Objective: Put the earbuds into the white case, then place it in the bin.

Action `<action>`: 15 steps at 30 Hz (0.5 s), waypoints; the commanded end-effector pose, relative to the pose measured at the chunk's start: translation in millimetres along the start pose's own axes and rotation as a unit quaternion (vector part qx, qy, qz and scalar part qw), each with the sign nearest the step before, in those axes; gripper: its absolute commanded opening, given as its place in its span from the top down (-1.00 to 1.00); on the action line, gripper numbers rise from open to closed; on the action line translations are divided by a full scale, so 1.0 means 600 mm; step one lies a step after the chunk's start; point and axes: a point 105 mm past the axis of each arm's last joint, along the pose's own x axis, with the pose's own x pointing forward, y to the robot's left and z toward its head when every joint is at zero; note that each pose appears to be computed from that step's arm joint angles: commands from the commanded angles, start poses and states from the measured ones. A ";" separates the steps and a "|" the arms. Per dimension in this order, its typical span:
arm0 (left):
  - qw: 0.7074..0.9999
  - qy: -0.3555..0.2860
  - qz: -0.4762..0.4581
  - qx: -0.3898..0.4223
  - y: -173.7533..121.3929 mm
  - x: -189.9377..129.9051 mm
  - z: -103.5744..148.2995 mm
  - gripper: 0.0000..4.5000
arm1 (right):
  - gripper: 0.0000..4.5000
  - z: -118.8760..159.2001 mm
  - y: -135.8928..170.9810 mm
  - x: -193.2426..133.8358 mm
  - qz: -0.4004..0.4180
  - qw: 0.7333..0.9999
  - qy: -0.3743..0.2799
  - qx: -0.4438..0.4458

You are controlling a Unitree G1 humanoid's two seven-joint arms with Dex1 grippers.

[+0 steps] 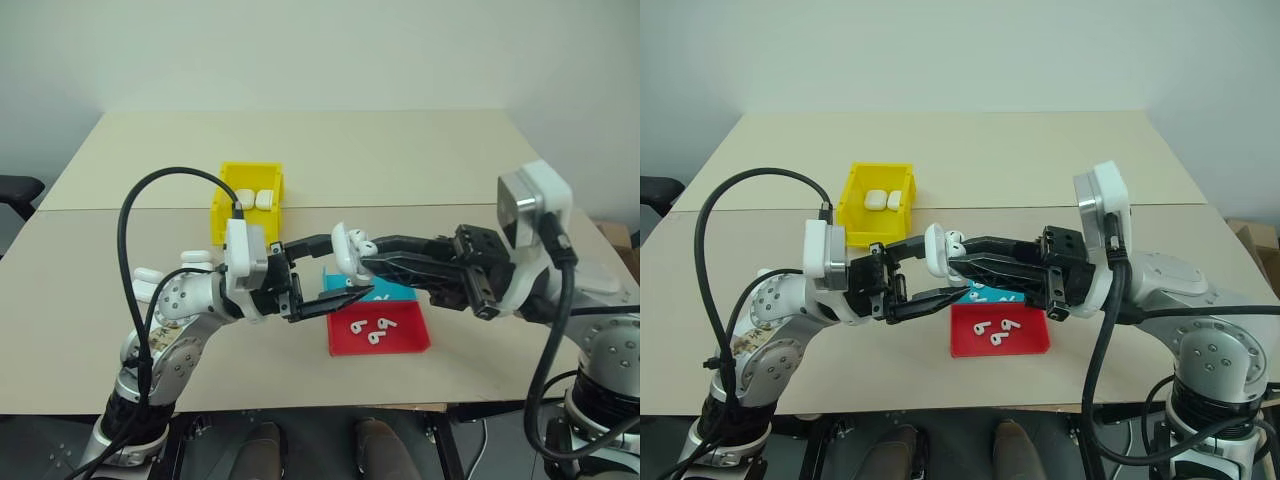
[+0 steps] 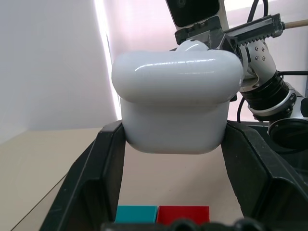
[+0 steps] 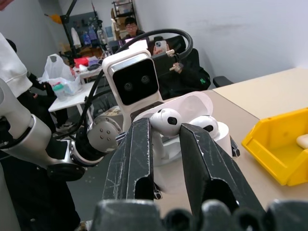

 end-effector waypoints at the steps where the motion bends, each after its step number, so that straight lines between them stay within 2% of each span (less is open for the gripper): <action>1: 0.999 -0.017 -0.007 0.029 -0.007 0.003 0.022 -0.22 | 0.71 0.006 0.007 0.002 0.002 1.000 -0.004 -0.022; 15: 0.999 -0.030 -0.002 0.038 -0.005 0.006 0.025 -0.22 | 0.71 -0.014 0.007 0.003 -0.008 0.998 0.024 -0.050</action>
